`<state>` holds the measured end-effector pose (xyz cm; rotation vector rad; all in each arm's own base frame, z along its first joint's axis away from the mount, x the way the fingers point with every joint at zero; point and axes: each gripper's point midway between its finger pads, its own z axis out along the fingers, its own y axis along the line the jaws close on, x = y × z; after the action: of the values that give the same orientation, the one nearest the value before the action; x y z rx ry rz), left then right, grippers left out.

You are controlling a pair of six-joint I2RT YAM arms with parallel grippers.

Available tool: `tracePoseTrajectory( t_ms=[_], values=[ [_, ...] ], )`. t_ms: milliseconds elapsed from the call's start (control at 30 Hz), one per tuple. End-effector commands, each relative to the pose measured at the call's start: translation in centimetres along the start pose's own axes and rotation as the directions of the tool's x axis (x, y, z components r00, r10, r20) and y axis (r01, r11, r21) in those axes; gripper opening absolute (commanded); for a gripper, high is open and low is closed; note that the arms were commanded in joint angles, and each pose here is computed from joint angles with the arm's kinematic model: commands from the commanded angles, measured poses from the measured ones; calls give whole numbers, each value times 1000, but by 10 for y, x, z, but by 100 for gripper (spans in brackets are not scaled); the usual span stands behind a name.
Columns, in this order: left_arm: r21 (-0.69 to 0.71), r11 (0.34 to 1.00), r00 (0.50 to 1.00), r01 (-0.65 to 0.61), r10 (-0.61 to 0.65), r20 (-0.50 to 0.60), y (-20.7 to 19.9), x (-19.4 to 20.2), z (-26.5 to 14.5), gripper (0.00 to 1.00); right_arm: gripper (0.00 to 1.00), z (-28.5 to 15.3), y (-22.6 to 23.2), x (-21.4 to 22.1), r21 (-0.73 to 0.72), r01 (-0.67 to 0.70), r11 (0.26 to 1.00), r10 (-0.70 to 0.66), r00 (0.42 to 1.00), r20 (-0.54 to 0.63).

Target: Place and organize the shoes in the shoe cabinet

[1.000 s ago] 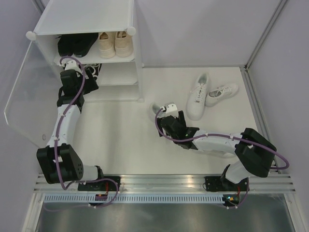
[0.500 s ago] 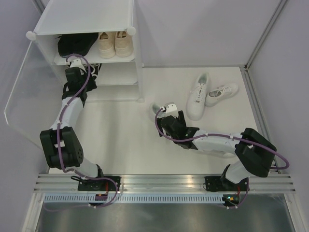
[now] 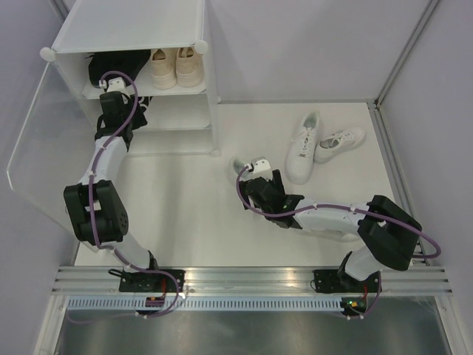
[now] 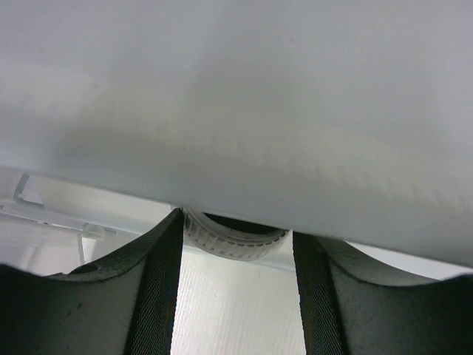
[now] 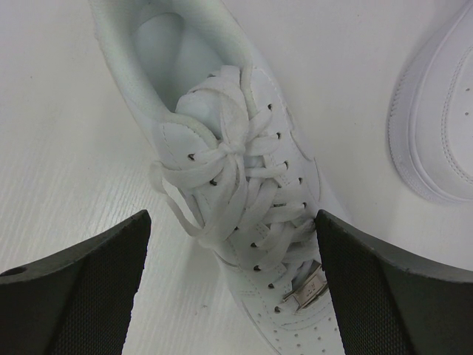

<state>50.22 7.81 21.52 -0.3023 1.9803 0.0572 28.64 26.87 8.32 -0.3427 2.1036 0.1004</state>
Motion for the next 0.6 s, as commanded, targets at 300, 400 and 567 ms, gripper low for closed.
tracePoseTrajectory(
  t_ms=[300, 400, 567],
  values=[
    [-32, 999, 998, 17, -14, 66, 4, -21, 32, 34, 95, 6, 3, -11, 14, 2, 1000, -2, 1000, 18],
    [-44, 999, 999, 26, -24, 45, 7, -10, 34, 36, 96, 6, 3, -12, 15, 0, 1000, 0, 1000, 18],
    [-59, 998, 999, 38, -36, 36, 10, 5, 30, 36, 96, 6, 3, -11, 14, 2, 1000, -2, 1000, 13]
  ],
)
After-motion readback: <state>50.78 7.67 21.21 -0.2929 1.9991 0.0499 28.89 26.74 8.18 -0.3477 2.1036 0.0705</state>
